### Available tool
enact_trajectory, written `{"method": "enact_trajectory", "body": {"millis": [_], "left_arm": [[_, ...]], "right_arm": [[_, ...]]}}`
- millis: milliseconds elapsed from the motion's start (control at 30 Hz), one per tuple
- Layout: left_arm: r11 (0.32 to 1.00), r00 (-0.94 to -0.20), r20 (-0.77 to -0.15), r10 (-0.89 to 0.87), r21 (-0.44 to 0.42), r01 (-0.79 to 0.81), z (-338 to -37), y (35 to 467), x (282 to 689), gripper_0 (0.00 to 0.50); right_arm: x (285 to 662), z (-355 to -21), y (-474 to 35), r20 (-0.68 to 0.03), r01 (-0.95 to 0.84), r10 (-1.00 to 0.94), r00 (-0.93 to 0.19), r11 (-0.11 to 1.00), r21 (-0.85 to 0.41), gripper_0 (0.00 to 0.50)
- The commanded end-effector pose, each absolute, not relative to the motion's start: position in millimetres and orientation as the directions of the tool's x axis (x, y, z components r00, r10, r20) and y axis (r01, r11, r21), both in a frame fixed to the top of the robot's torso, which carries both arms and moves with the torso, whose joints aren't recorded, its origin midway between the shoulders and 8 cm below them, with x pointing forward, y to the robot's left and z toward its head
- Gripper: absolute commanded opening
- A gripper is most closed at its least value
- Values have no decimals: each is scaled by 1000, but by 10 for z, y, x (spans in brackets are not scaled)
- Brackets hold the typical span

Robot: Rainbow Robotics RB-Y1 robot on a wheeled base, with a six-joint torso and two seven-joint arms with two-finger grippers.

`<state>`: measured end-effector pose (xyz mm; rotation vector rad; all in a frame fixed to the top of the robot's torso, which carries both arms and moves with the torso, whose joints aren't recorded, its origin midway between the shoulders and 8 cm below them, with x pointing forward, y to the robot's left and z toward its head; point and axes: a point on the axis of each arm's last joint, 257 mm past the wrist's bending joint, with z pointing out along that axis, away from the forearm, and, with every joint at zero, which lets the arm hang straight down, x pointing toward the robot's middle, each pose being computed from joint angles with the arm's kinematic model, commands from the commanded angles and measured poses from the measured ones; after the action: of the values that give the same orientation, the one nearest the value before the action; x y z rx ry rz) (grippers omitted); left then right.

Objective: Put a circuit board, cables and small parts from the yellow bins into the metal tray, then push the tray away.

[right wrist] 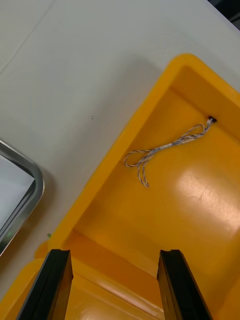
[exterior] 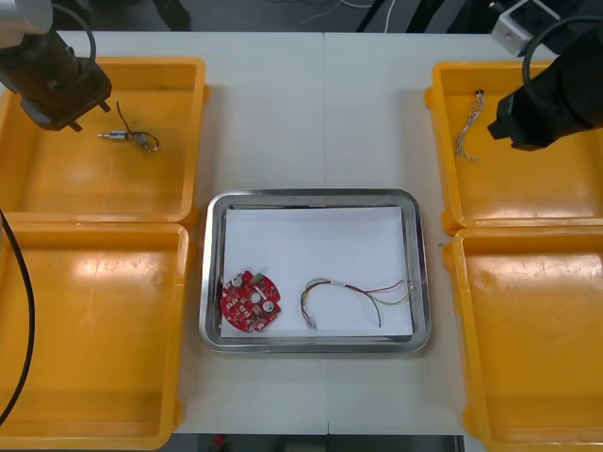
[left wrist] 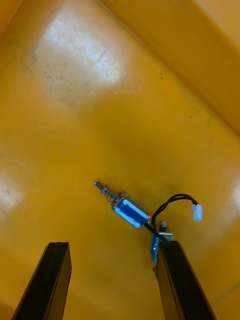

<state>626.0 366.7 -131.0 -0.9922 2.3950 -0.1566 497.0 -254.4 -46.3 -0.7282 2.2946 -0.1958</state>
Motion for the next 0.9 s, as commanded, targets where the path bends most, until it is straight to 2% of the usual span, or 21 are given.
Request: {"method": "enact_trajectory", "body": {"millis": [33, 133, 333, 567, 667, 900], "left_arm": [[670, -514, -437, -738, -383, -636, -1067, 3449, 6458, 500], [636, -484, -420, -768, -404, -658, -1132, 3439, 6486, 500], [615, -468, -409, -784, -405, -676, -1224, 3482, 6489, 500], [569, -428, -385, -818, -430, -701, -1310, 3552, 6510, 500], [533, -386, -379, -841, -461, -709, -1316, 3582, 6568, 500], [505, -346, -381, -857, -494, -708, -1353, 3620, 6652, 500]], "right_arm": [[5148, 4, -2898, -655, -345, -450, -607, 892, -293, 500], [5251, 54, -3079, -657, -294, -393, -644, 919, -262, 500], [5363, 43, -3338, -643, -206, -310, -700, 950, -234, 500], [5430, -116, -3570, -603, -132, -217, -768, 974, -183, 500], [5456, -185, -3619, -587, -114, -190, -787, 980, -164, 500], [5634, -348, -3639, -597, -85, -147, -789, 988, -131, 500]]}}
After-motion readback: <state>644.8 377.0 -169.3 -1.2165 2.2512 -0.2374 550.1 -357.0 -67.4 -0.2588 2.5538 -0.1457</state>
